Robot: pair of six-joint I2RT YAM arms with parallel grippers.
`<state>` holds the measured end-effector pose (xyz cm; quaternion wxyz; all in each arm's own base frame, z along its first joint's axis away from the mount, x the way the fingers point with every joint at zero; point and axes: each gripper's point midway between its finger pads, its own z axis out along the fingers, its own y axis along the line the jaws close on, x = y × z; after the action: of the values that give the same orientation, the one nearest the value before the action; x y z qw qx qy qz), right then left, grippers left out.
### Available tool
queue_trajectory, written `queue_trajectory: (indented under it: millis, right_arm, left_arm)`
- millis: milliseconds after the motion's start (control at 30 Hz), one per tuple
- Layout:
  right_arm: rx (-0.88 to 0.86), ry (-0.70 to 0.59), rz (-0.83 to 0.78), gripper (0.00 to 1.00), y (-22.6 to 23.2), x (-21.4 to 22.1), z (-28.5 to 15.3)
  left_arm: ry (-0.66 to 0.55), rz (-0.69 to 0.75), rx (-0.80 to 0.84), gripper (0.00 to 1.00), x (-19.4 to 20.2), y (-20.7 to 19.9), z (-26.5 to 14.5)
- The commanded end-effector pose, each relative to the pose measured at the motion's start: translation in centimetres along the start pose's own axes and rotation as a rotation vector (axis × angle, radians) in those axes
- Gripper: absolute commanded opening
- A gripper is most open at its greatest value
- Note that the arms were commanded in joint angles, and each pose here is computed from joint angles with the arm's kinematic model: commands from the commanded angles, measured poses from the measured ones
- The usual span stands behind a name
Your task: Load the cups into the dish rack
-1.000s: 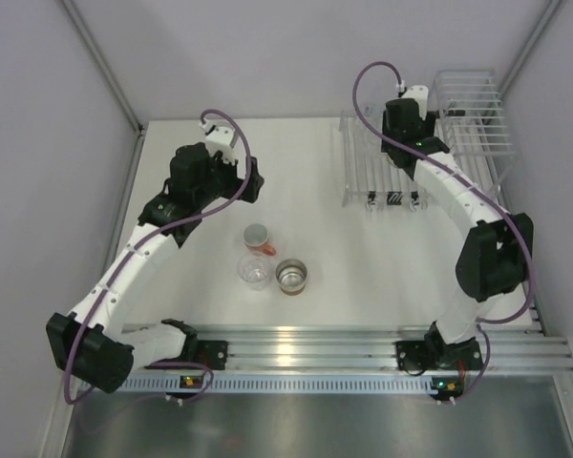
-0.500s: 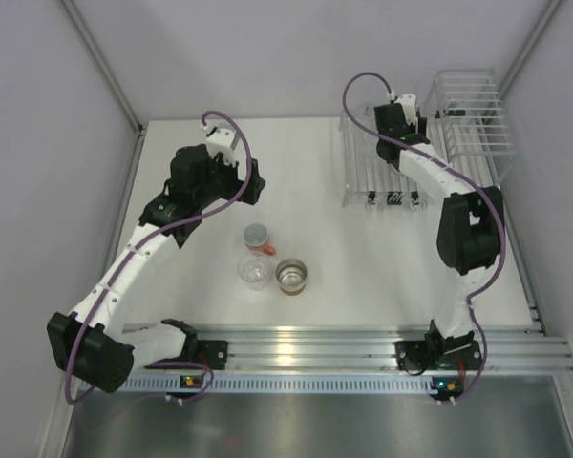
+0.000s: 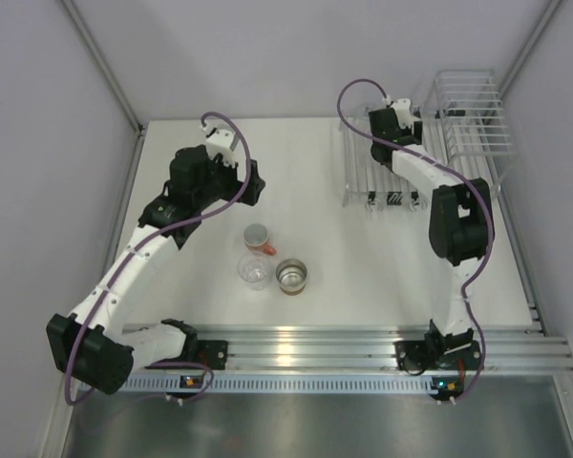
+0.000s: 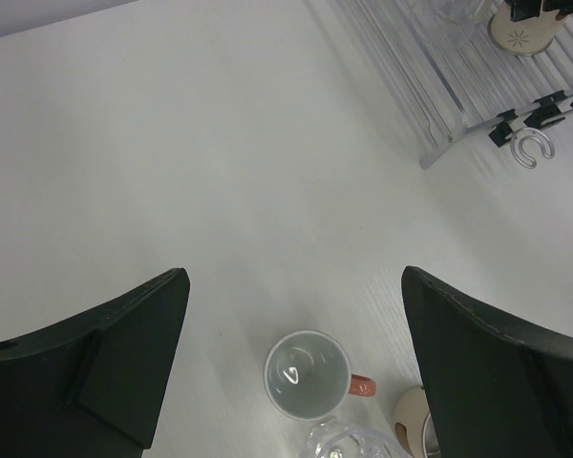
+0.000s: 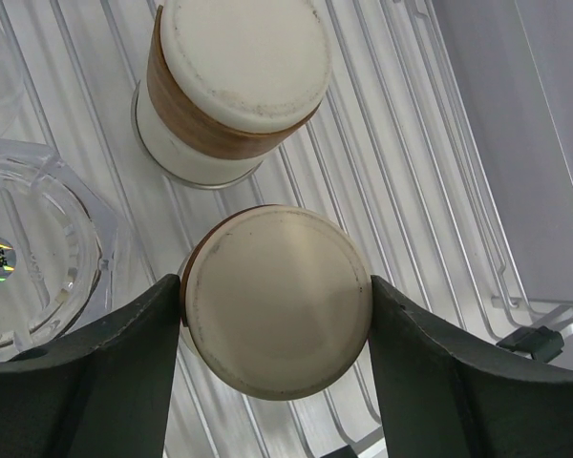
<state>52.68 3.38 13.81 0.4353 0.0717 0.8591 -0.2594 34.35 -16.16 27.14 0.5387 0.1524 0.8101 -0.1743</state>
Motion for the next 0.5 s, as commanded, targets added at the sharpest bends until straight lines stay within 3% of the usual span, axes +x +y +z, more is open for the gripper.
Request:
queue_trajectory:
  millis: [0, 467]
  right_arm:
    - [0.045, -0.086, 0.082, 0.00, -0.9, -3.5, 0.4]
    - [0.064, -0.108, 0.134, 0.00, -1.6, -3.9, 2.6]
  left_arm:
    - [-0.083, 0.013, 0.001, 0.98, -2.0, 0.0, -0.5]
    - [-0.060, 0.014, -0.001, 0.98, -1.3, 0.2, 0.1]
